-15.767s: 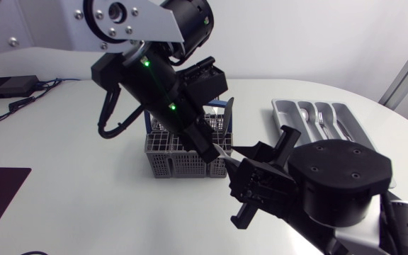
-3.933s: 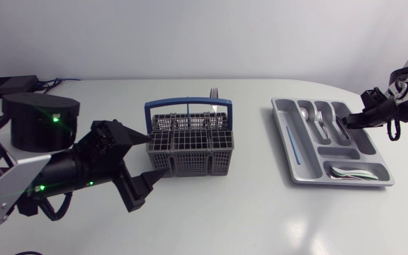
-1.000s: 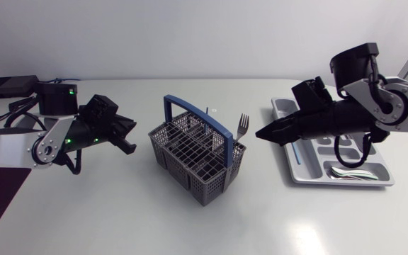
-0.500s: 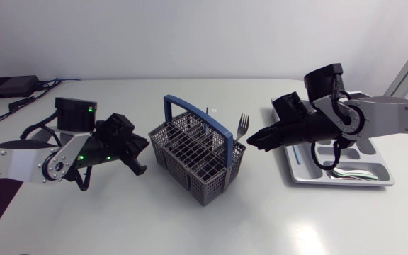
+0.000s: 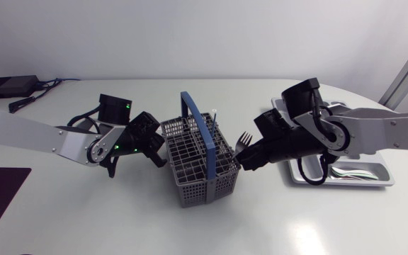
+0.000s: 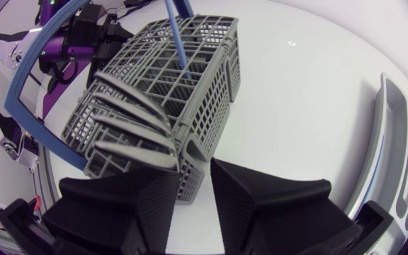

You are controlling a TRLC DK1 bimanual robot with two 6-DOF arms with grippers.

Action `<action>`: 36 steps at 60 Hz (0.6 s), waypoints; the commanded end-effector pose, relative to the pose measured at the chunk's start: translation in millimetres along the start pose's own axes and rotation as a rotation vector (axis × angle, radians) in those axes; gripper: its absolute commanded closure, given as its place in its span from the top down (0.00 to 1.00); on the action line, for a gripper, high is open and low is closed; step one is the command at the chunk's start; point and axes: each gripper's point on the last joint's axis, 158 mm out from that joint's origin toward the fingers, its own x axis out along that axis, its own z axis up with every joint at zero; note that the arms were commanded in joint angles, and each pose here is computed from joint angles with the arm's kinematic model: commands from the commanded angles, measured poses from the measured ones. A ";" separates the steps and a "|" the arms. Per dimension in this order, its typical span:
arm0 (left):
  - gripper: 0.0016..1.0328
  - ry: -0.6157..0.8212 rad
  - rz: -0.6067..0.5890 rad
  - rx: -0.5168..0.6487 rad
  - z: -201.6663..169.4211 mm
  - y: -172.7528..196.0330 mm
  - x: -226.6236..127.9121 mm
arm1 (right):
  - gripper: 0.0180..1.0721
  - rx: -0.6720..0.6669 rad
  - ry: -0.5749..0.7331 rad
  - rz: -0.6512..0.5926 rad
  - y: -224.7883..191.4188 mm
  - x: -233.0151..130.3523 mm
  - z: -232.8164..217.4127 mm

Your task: Unload the cutlery basket into the drawer organizer.

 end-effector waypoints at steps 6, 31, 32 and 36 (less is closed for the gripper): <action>0.16 -0.020 0.020 0.008 9.6 10.0 6.7 | 0.35 0.017 -0.019 -0.019 4.9 -16.9 -4.2; 0.22 -0.086 0.083 0.016 23.9 18.8 -75.1 | 0.50 -0.039 -0.095 -0.069 4.0 -64.4 -5.0; 0.22 -0.090 0.081 0.019 25.7 16.8 -78.6 | 0.50 -0.041 -0.098 -0.073 4.1 -65.1 -3.8; 0.24 -0.100 0.067 0.033 32.0 7.8 -89.2 | 0.50 -0.048 -0.102 -0.087 4.7 -64.7 -1.0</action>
